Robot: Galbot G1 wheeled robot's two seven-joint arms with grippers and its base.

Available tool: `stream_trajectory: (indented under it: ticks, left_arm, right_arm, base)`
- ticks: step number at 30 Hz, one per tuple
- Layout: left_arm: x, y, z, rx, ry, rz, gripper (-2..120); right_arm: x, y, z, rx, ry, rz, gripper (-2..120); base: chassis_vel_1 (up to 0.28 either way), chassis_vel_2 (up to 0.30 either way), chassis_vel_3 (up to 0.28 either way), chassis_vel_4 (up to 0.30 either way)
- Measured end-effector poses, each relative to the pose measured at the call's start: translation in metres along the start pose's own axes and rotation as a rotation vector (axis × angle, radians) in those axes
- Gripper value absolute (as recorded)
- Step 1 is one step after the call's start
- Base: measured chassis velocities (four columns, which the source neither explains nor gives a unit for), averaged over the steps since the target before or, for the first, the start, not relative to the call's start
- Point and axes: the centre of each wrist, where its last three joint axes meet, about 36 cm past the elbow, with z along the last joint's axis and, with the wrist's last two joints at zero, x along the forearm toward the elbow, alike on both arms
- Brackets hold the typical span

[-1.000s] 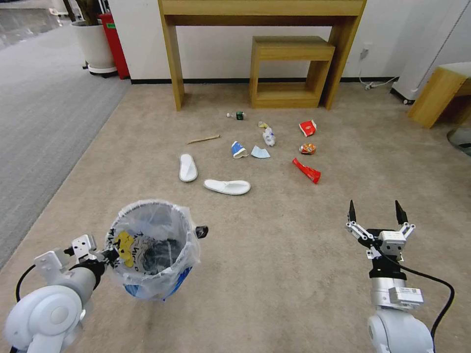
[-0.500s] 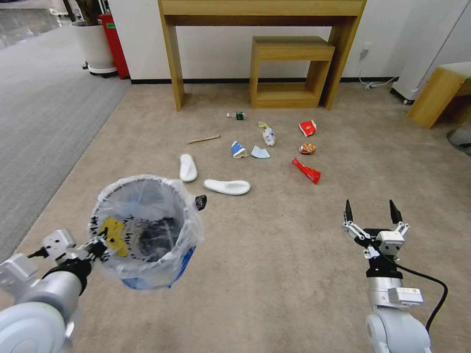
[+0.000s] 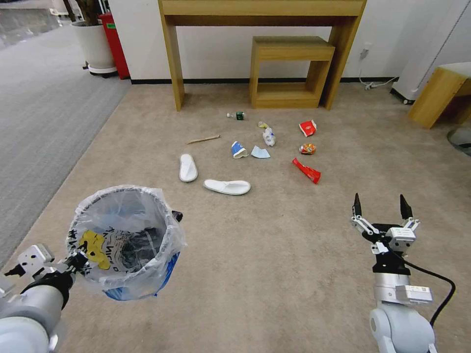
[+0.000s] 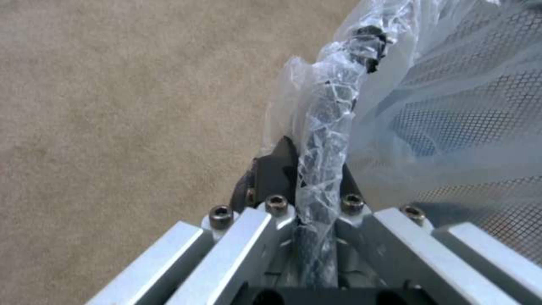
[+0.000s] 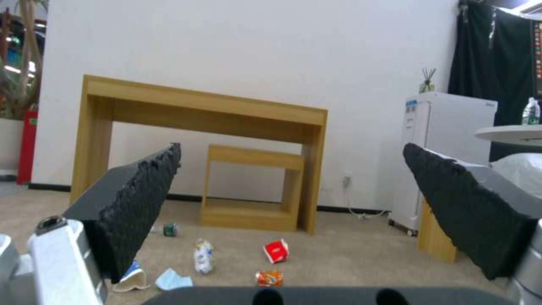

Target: Pick up the trash bin and place the garbage on the floor into it.

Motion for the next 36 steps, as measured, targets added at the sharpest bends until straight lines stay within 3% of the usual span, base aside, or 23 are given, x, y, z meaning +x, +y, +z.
stream_trajectory:
  ticks: [15, 36]
  left_arm:
    - [-0.0019, -0.0047, 0.0089, -0.003, 0.008, -0.004, 1]
    - [-0.002, -0.0035, 0.0069, -0.011, 0.001, -0.003, 1]
  right_arm:
    - [-0.0007, -0.0042, 0.0038, 0.01, -0.036, -0.029, 100]
    - [-0.0015, -0.0035, 0.0049, 0.006, -0.041, -0.029, 100]
  base:
    - [0.0, 0.0, 0.0, 0.0]
    - [0.109, 0.108, -0.111, -0.113]
